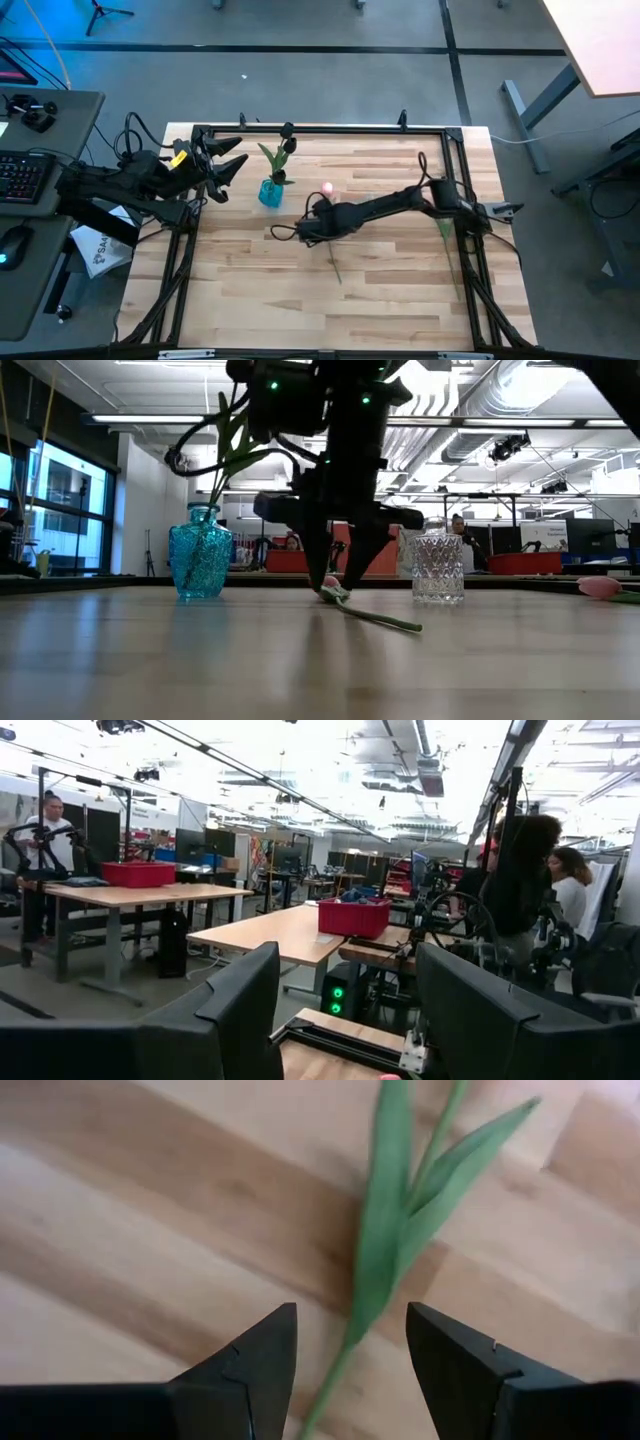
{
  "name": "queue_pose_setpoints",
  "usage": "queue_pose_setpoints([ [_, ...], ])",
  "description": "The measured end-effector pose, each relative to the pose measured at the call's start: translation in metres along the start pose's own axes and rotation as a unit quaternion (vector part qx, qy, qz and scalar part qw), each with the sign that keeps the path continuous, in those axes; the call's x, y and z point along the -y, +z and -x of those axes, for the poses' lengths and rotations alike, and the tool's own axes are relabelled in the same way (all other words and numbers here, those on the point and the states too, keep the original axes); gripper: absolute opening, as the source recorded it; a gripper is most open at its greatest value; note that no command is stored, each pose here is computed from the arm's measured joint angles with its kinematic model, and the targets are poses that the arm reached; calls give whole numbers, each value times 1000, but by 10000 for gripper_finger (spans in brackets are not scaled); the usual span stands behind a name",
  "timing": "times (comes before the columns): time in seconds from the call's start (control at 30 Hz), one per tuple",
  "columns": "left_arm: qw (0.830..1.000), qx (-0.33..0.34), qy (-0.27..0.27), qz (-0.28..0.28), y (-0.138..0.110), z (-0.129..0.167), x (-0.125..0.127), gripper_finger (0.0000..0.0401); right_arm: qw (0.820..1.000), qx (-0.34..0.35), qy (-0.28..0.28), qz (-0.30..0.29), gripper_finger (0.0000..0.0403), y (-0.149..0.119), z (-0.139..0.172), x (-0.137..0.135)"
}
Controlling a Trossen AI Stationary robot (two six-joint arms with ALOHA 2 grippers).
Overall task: Sort flowers into vase by color
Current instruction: Put the left pink flower into the transparent vase
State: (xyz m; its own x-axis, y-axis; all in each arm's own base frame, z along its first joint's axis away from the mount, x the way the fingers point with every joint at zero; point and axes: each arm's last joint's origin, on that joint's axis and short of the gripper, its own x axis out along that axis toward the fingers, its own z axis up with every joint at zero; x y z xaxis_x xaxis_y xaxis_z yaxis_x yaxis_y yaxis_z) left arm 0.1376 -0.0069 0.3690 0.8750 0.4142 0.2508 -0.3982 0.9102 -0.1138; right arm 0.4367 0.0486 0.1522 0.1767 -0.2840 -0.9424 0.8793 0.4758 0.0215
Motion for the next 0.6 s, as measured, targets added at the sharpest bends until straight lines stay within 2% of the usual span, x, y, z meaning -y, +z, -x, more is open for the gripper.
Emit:
queue_pose_setpoints([
  [0.1, 1000, 0, 0, 0, 0, 0, 0, 223, 1000, 13, -18, 0, 183, 4, -1, -1],
  [0.27, 1000, 0, 0, 1, 0, 0, 0, 223, 1000, -20, -11, -8, 183, 6, -15, 2],
  [0.43, 1000, 3, 1, 8, 1, 0, 0, 223, 1000, -21, -5, -2, 177, 5, -24, 7],
  [0.53, 1000, 3, 1, 15, 1, 0, 0, 223, 999, -21, -3, 33, 136, 6, -25, 7],
  [0.6, 1000, 3, 1, 15, 1, 0, 0, 223, 998, -19, -3, 54, 81, 6, -22, 8],
])
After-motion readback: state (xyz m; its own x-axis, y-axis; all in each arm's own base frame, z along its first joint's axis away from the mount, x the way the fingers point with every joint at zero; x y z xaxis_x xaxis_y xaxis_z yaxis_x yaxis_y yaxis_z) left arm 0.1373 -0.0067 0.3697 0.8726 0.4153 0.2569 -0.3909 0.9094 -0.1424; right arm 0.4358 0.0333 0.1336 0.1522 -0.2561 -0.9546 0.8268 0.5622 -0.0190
